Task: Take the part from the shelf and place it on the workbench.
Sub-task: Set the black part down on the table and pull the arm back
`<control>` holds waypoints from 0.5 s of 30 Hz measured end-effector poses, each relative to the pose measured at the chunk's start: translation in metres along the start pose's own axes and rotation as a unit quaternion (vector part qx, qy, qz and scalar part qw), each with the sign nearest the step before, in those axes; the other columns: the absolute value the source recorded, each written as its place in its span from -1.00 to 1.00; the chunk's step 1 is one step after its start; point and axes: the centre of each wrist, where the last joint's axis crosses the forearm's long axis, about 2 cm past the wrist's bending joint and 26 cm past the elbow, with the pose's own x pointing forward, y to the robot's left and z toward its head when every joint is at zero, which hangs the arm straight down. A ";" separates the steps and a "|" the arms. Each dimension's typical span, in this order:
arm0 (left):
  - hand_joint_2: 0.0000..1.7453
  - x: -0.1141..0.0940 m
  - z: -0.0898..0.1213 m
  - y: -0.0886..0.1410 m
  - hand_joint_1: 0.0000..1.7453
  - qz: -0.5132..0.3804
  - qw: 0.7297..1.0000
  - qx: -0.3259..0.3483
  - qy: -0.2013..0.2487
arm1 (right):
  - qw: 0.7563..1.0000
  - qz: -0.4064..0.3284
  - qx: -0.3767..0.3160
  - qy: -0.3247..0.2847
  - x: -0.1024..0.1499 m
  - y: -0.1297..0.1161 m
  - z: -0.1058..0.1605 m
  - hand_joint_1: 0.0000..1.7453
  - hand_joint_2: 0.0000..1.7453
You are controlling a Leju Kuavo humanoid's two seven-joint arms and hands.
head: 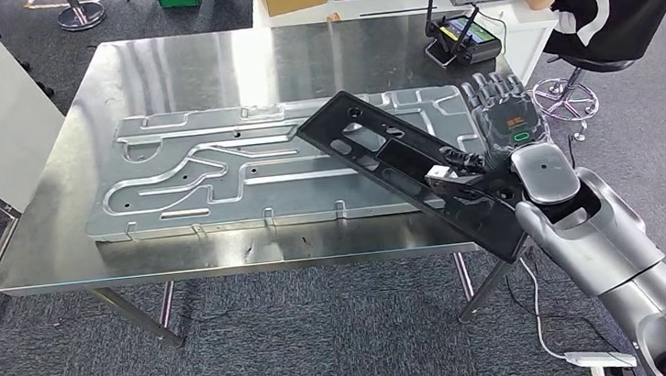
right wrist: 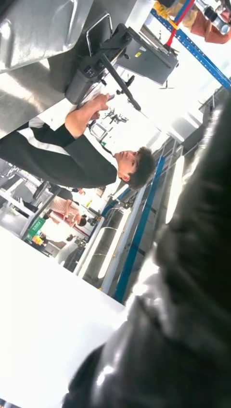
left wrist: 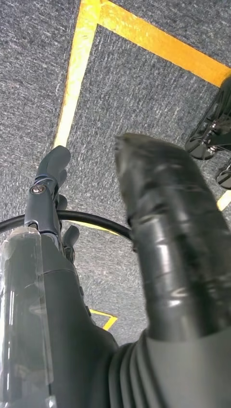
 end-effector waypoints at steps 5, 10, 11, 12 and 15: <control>-1.00 0.000 0.000 0.000 -1.00 -0.001 1.000 0.001 -0.005 | 1.000 -0.004 0.004 -0.002 0.003 0.005 0.001 -1.00 -1.00; -1.00 0.000 0.000 0.000 -1.00 0.000 1.000 0.001 -0.010 | 1.000 -0.006 0.006 -0.002 0.004 0.008 0.002 -1.00 -1.00; -1.00 0.000 0.000 0.000 -1.00 0.000 1.000 0.000 -0.012 | 1.000 -0.007 0.007 -0.002 0.004 0.009 0.003 -1.00 -1.00; -1.00 0.000 0.000 0.000 -1.00 0.001 1.000 0.000 -0.014 | 1.000 -0.007 0.008 -0.002 0.004 0.010 0.003 -1.00 -1.00; -1.00 0.000 0.000 0.000 -1.00 0.004 1.000 -0.001 -0.018 | 1.000 -0.009 0.009 -0.001 0.005 0.012 0.004 -1.00 -1.00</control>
